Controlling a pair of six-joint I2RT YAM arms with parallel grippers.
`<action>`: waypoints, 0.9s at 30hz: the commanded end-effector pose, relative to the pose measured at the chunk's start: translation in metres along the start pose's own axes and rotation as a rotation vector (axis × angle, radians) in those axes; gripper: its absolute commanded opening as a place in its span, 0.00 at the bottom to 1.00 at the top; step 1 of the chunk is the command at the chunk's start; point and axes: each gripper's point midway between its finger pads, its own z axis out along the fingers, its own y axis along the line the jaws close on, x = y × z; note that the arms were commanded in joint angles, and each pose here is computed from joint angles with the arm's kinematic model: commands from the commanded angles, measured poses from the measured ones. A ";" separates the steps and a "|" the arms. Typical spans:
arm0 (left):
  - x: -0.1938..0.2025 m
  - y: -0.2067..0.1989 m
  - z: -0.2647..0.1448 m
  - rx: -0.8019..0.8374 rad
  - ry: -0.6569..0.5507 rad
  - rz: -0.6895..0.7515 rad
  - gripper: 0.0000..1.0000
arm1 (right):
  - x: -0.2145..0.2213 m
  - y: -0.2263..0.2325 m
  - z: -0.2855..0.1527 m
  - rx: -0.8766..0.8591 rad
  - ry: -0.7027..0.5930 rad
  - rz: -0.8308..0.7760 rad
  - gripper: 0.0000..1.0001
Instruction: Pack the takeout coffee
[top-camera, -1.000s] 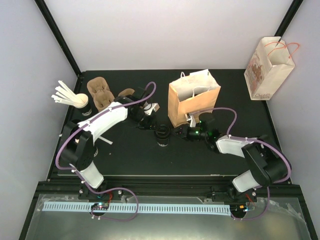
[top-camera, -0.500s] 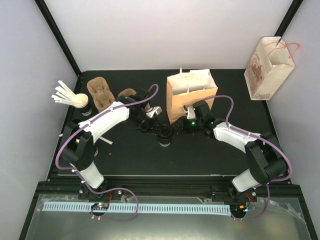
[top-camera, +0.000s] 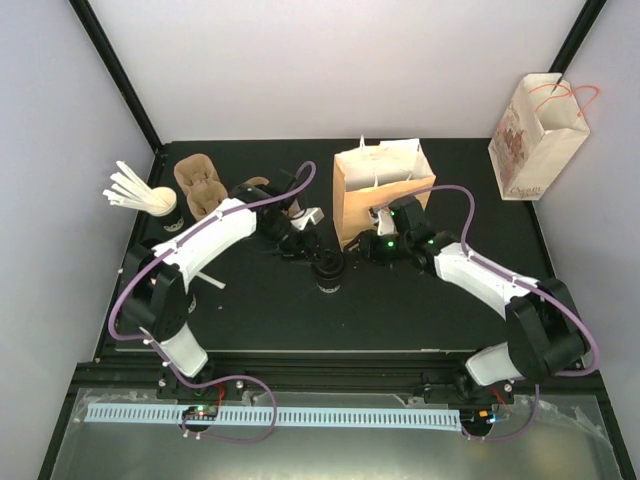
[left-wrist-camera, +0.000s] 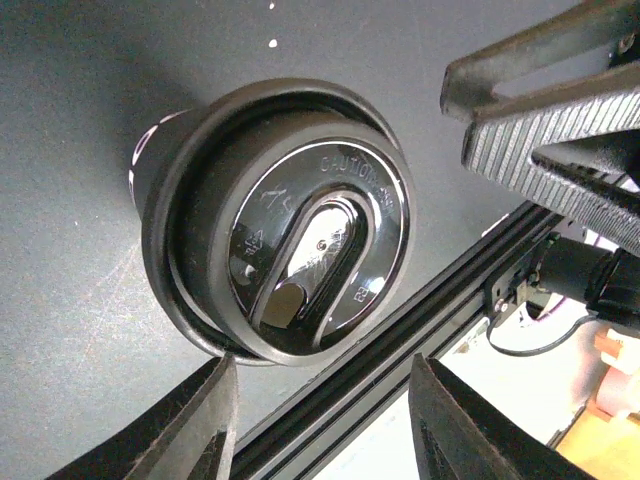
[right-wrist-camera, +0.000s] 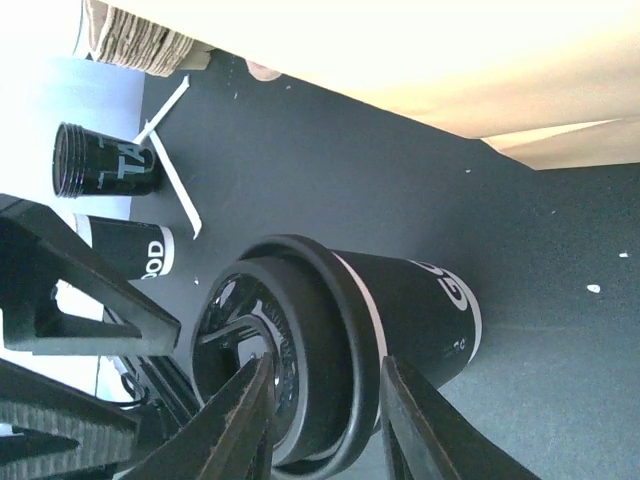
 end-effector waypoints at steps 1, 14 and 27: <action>-0.011 -0.010 -0.023 0.006 -0.044 0.033 0.51 | 0.008 0.002 -0.009 0.000 0.003 0.007 0.33; -0.039 0.003 -0.026 0.107 -0.081 0.062 0.39 | 0.057 -0.003 0.000 -0.137 0.083 0.106 0.36; -0.051 0.020 -0.002 0.186 -0.065 0.054 0.38 | 0.053 -0.004 0.010 -0.157 0.077 0.120 0.36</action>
